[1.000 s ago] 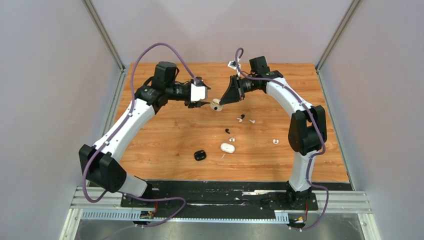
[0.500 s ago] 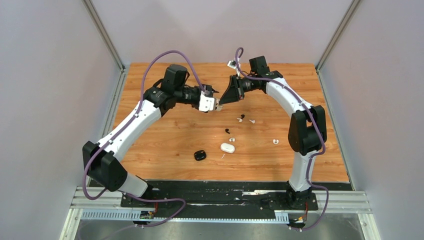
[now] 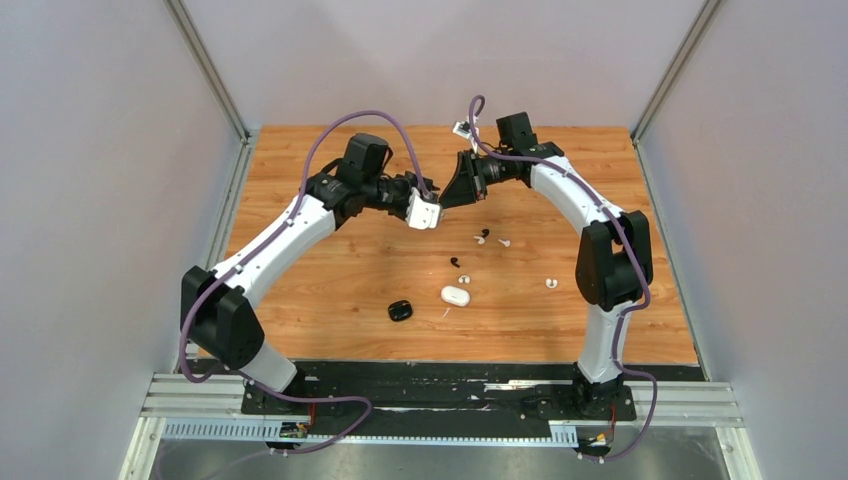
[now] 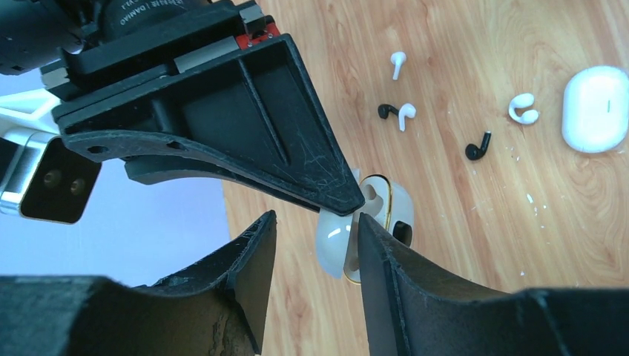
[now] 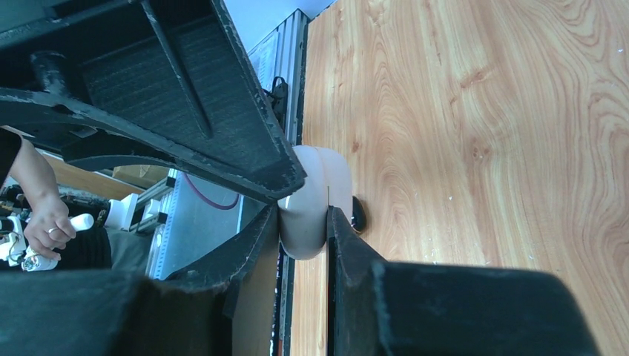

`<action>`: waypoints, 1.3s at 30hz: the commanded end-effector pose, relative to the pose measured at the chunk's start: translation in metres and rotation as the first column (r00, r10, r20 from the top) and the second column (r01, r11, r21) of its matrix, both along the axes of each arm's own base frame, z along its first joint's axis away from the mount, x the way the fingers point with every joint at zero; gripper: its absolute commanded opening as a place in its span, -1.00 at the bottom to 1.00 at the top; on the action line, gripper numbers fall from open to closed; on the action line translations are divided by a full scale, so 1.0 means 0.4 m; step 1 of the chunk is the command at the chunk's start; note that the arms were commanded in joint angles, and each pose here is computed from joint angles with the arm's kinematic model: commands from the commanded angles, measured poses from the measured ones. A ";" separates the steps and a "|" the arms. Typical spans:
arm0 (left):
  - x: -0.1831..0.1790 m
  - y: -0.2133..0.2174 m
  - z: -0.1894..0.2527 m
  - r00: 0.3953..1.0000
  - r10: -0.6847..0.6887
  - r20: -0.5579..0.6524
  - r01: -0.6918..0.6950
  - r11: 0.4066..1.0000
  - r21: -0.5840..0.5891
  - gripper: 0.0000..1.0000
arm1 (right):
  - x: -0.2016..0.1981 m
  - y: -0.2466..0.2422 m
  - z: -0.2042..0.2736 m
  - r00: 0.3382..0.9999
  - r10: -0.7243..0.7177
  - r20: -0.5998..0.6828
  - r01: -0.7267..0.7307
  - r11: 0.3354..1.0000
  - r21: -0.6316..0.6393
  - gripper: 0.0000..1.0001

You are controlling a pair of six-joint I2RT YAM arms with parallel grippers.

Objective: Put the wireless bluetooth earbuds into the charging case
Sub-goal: Open the charging case.

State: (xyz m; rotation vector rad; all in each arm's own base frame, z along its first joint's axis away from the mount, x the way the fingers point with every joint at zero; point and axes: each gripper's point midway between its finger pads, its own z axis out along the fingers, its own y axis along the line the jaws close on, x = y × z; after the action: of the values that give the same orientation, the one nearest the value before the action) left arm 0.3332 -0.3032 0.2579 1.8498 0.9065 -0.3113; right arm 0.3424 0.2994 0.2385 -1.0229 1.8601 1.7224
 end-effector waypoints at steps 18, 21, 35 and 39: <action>0.021 -0.009 -0.034 1.000 0.002 0.009 -0.003 0.995 0.103 -0.62 | -0.011 0.020 0.051 0.991 0.004 0.131 -0.006 1.000 0.013 -0.94; 0.017 -0.010 -0.036 0.999 0.017 -0.027 -0.014 0.995 0.103 -0.90 | 0.002 0.018 0.044 0.988 -0.021 0.151 0.022 1.000 -0.007 -0.67; 0.048 0.013 0.018 0.939 0.294 -0.178 -0.304 0.952 -0.030 -1.00 | 0.014 -0.021 0.026 0.975 -0.124 0.183 0.140 0.987 -0.078 0.35; 0.047 0.017 0.037 0.905 0.347 -0.248 -0.372 0.926 -0.062 -1.00 | 0.019 -0.022 -0.005 0.974 -0.140 0.181 0.160 0.982 -0.104 0.37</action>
State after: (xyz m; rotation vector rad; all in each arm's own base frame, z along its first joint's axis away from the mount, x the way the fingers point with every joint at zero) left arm 0.3535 -0.2955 0.2347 1.6989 1.3060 -0.3173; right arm 0.3470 0.2908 0.2356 -1.0002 1.9189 1.4696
